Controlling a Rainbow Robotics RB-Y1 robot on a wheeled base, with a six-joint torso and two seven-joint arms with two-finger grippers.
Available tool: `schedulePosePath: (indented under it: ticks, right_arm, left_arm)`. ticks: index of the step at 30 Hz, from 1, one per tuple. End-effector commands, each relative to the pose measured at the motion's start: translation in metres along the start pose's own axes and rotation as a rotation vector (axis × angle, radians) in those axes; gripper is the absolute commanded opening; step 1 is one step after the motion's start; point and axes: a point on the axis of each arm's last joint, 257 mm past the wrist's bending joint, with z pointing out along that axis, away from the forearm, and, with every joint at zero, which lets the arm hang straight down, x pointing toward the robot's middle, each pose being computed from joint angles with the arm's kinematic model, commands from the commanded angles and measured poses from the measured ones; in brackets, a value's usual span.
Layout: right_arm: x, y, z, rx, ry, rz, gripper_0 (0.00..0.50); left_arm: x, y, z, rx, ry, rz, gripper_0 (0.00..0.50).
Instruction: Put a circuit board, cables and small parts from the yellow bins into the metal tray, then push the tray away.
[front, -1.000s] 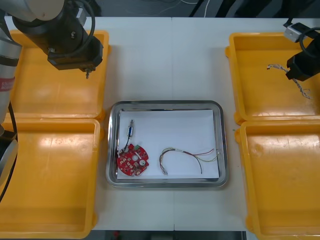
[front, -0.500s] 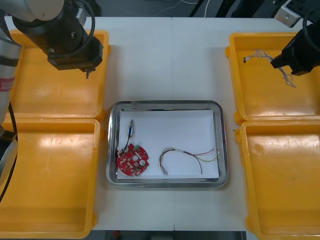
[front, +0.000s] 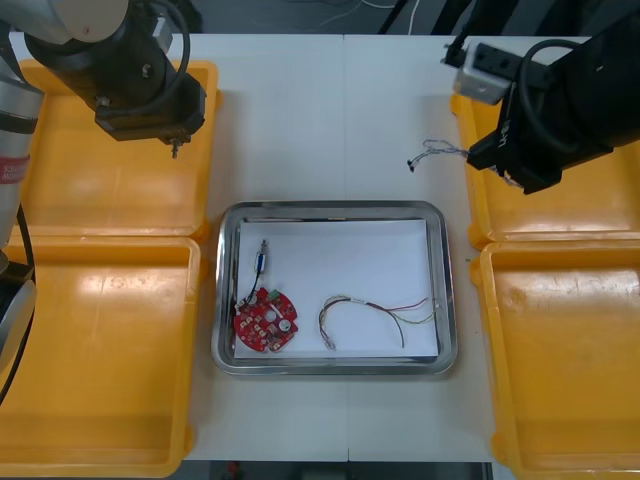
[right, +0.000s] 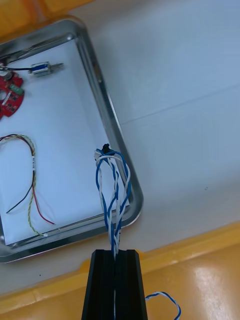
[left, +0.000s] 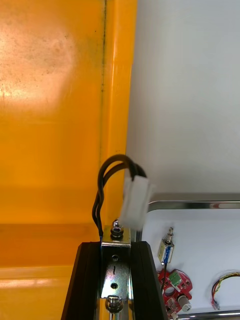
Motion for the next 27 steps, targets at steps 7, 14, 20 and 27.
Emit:
schedulePosePath:
  ticks: [7, 14, 20, 27]
  right_arm:
    - [-0.026, 0.073, 0.042, -0.101, 0.067, -0.214, 0.000]
    - [-0.019, 0.100, 0.068, -0.148, 0.134, -0.262, 0.000]
    - [-0.019, 0.100, 0.089, -0.088, 0.183, -0.292, 0.000]
    - [-0.024, 0.094, 0.116, 0.009, 0.232, -0.303, 0.000]
  left_arm:
    - [-0.003, -0.004, -0.009, 0.036, -0.022, -0.116, 0.000]
    - [-0.004, -0.005, -0.010, 0.040, -0.022, -0.117, 0.000]
    - [-0.003, -0.005, -0.010, 0.041, -0.021, -0.117, 0.000]
    - [-0.003, -0.006, -0.010, 0.043, -0.022, -0.115, 0.000]
